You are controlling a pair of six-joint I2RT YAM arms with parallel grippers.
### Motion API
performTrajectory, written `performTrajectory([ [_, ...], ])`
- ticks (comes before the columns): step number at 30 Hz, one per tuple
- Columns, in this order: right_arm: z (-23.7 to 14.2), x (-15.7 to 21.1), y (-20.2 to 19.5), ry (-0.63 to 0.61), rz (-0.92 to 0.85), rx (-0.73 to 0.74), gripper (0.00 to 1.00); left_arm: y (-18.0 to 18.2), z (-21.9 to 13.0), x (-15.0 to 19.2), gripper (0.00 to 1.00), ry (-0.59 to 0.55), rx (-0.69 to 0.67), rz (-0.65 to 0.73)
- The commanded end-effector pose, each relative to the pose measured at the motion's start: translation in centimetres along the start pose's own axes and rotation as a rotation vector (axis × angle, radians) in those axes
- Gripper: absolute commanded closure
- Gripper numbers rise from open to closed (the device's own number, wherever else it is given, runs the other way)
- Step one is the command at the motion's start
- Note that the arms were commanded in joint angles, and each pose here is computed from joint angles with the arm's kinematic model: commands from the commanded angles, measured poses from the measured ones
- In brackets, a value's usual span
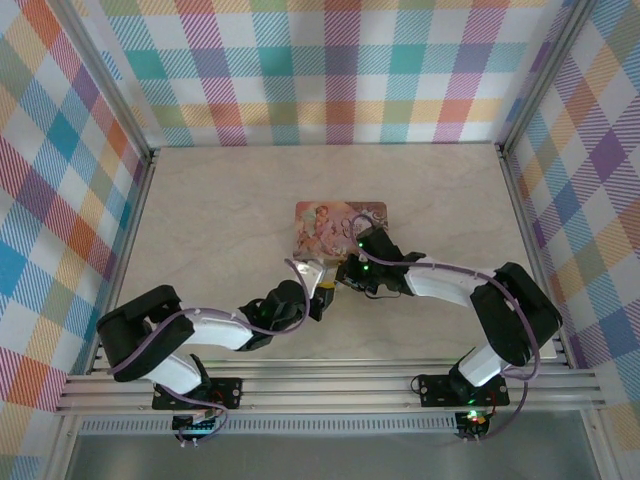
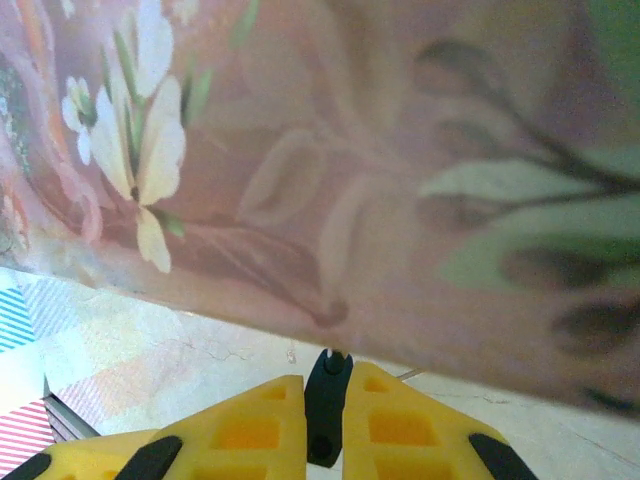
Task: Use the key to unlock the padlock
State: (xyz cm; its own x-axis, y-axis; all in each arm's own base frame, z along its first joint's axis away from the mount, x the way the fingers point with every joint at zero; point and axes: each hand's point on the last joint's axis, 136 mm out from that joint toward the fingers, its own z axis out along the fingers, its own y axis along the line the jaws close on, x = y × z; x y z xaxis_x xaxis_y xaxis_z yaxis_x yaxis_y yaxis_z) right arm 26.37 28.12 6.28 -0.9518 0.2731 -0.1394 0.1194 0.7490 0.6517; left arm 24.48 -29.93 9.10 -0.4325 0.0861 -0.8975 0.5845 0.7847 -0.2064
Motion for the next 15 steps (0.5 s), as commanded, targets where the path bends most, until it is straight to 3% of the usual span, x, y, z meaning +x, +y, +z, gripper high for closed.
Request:
performTrajectory([
  [1,-0.1,1.7,-3.1,0.041,0.100,0.104,1.00,0.5,-1.2,-0.1,0.72,-0.017,-0.028,-0.024],
  [15,-2.1,-0.7,-3.7,-0.049,0.100,0.125,1.00,3.0,-5.4,-0.7,0.71,-0.054,-0.104,-0.028],
])
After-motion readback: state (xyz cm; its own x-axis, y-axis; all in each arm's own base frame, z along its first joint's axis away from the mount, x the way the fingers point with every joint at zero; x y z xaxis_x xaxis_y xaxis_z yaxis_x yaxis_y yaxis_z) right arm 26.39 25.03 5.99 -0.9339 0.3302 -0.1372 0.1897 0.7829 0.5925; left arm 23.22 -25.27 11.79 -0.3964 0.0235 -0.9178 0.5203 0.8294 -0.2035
